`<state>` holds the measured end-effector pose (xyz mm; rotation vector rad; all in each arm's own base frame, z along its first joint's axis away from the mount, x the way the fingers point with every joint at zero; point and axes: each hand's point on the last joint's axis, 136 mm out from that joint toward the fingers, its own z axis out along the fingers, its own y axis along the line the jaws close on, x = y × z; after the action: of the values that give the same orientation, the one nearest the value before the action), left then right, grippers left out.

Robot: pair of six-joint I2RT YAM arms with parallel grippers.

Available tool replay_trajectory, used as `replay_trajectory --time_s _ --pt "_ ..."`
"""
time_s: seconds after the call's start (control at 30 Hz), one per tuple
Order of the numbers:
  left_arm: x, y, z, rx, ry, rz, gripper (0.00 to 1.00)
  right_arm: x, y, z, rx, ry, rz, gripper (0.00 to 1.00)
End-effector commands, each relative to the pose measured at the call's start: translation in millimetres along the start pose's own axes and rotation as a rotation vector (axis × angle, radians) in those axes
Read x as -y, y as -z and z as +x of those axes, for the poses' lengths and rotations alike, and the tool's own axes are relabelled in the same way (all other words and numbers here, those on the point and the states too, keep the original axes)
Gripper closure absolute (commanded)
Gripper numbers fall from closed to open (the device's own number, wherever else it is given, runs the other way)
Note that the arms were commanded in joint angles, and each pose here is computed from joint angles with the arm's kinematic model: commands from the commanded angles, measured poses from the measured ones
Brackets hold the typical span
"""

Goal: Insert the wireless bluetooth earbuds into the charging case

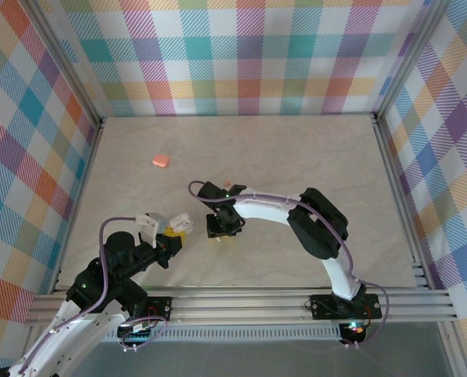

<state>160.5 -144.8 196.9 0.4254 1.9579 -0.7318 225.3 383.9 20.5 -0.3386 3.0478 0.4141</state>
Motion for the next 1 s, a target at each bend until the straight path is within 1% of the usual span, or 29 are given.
replay_trajectory --time_s 0.0,0.17,0.43,0.73,0.97 --pt "2.6 8.0 -12.7 0.040 0.002 0.000 1.00 6.5 -16.7 7.6 -0.052 0.031 0.049 0.64" --pt "2.6 9.4 -13.1 0.047 0.000 0.000 1.00 10.4 -15.7 5.5 -0.053 0.051 0.080 0.70" --pt "6.7 9.6 -14.0 0.047 0.003 0.023 1.00 26.5 -0.8 -7.0 -0.015 0.042 0.095 0.72" --pt "10.6 7.0 -15.5 0.041 0.005 0.043 1.00 73.6 25.9 -20.8 0.037 -0.018 0.118 0.72" --pt "21.2 -4.6 -18.1 0.026 0.017 0.107 1.00 112.1 30.8 -16.0 0.038 -0.069 0.139 0.72"
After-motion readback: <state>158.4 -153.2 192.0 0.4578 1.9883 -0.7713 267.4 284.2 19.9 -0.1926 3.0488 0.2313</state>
